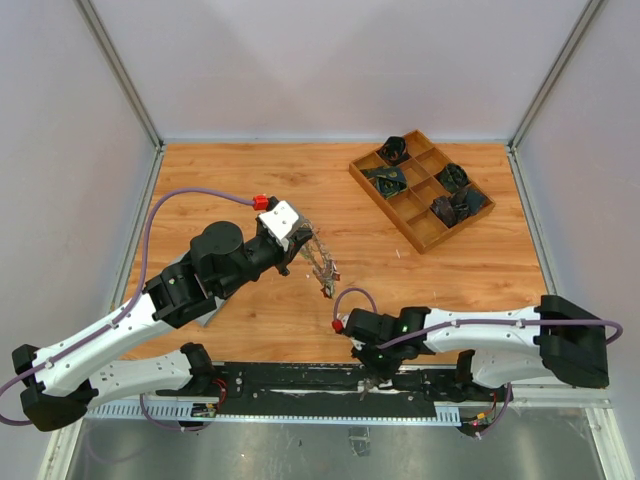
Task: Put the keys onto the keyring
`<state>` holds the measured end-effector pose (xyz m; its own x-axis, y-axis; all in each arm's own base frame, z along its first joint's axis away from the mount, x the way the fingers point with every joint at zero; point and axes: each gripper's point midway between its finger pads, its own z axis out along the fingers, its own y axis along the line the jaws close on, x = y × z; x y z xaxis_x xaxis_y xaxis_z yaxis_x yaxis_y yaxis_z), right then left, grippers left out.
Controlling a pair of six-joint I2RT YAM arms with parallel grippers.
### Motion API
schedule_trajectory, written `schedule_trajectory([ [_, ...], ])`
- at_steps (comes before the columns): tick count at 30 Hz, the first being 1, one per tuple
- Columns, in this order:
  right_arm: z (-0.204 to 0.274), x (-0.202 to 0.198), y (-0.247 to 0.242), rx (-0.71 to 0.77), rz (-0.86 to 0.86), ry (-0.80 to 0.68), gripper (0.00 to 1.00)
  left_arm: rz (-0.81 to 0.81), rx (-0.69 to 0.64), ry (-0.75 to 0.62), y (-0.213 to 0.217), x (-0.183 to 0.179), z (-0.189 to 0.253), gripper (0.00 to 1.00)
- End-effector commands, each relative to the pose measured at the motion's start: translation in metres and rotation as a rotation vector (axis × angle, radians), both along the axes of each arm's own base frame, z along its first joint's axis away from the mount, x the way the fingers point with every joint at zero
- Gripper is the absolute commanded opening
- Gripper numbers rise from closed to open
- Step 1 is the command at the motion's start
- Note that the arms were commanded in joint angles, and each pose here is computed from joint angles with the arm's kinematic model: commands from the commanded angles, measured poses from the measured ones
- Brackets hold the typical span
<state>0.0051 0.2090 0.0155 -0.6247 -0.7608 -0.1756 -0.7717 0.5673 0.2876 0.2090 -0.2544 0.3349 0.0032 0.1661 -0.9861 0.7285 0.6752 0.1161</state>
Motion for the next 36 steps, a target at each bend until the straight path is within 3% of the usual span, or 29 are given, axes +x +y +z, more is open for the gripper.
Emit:
schedule_trajectory([
  [1, 0.017, 0.021, -0.006, -0.018, -0.042, -0.13, 0.01, -0.002, -0.083, -0.056, 0.0, 0.0, 0.028, 0.01],
  [16, 0.048, 0.047, 0.003, 0.084, -0.112, -0.21, 0.01, -0.002, -0.086, -0.066, 0.0, 0.0, 0.031, 0.0],
  [31, 0.192, 0.117, 0.03, 0.421, 0.03, -0.716, 0.0, -0.08, -0.092, -0.09, -0.011, -0.007, 0.031, 0.01],
  [36, 0.185, 0.13, 0.017, 0.362, -0.034, -0.7, 0.0, -0.063, -0.093, -0.087, -0.008, -0.006, 0.029, 0.0],
])
